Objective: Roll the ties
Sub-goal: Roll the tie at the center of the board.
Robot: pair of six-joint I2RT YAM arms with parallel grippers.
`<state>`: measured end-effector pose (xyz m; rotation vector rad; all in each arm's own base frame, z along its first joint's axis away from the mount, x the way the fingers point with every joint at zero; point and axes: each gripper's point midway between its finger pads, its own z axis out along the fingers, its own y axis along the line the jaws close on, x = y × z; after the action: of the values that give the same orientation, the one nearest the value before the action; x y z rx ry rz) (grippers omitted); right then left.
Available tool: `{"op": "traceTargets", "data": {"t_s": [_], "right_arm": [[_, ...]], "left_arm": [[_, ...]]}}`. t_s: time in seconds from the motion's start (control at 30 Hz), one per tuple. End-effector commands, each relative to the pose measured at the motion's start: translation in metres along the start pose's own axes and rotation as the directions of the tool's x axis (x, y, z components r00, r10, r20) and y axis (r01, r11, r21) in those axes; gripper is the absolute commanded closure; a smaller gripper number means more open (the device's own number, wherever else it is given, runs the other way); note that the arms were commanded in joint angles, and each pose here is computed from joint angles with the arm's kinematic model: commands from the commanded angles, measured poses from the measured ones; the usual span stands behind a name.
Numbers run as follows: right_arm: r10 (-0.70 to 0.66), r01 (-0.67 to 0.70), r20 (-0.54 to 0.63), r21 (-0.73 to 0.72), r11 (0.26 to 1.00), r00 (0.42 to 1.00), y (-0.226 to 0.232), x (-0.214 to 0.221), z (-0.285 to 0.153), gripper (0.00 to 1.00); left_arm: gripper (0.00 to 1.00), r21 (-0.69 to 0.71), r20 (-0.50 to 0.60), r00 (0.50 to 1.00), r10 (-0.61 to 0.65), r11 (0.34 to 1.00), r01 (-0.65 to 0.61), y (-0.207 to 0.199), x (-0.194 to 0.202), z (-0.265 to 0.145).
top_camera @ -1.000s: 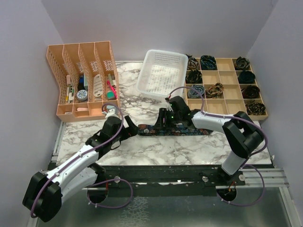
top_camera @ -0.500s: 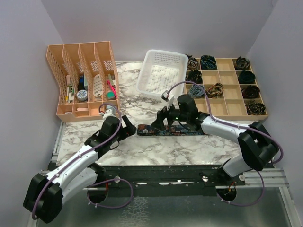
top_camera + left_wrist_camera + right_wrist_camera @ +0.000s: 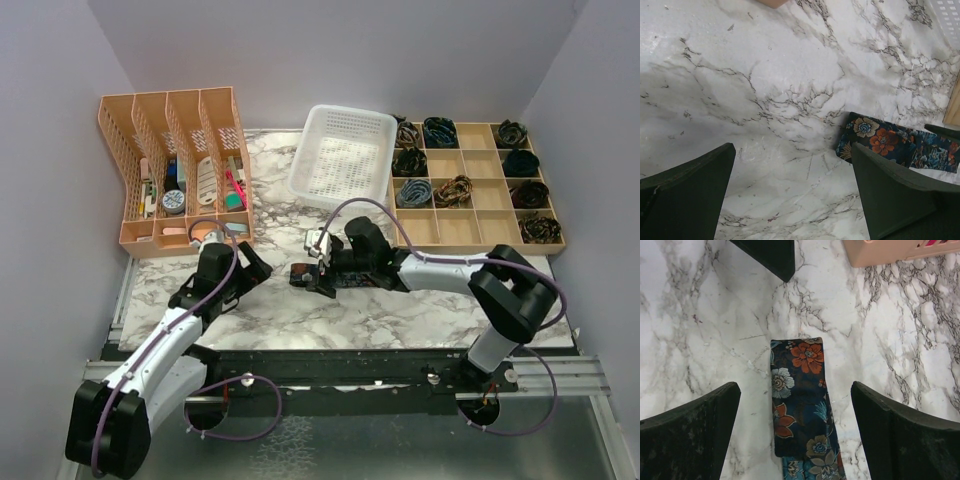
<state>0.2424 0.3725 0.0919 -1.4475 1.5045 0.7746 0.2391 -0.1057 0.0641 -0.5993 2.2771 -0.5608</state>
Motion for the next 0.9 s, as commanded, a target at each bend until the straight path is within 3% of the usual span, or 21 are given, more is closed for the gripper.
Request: {"op": "traceTargets", "data": {"t_s": [0.0, 0.37, 0.6, 0.87], "right_arm": [[-0.096, 0.095, -0.038, -0.023, 0.995, 0.995, -0.007, 0.008, 0.012, 0.01], [-0.033, 0.013, -0.132, -0.153, 0.988, 0.991, 0.005, 0.036, 0.035, 0.0], [0.009, -0.034, -0.177, -0.14, 0.99, 0.984, 0.0, 0.055, 0.053, 0.02], [0.028, -0.064, -0.232, -0.151, 0.986, 0.972, 0.009, 0.079, 0.05, 0.37]], "left_arm": [[0.01, 0.032, -0.039, 0.999, 0.011, 0.999, -0.01, 0.0, 0.007, -0.005], [0.01, 0.055, -0.029, 0.999, 0.013, 0.998, -0.012, -0.005, 0.004, -0.007], [0.01, 0.059, -0.024, 1.0, 0.011, 0.998, -0.01, -0.006, 0.002, -0.01], [0.01, 0.051, -0.014, 1.0, 0.007, 0.999, -0.006, -0.005, 0.001, -0.01]]}}
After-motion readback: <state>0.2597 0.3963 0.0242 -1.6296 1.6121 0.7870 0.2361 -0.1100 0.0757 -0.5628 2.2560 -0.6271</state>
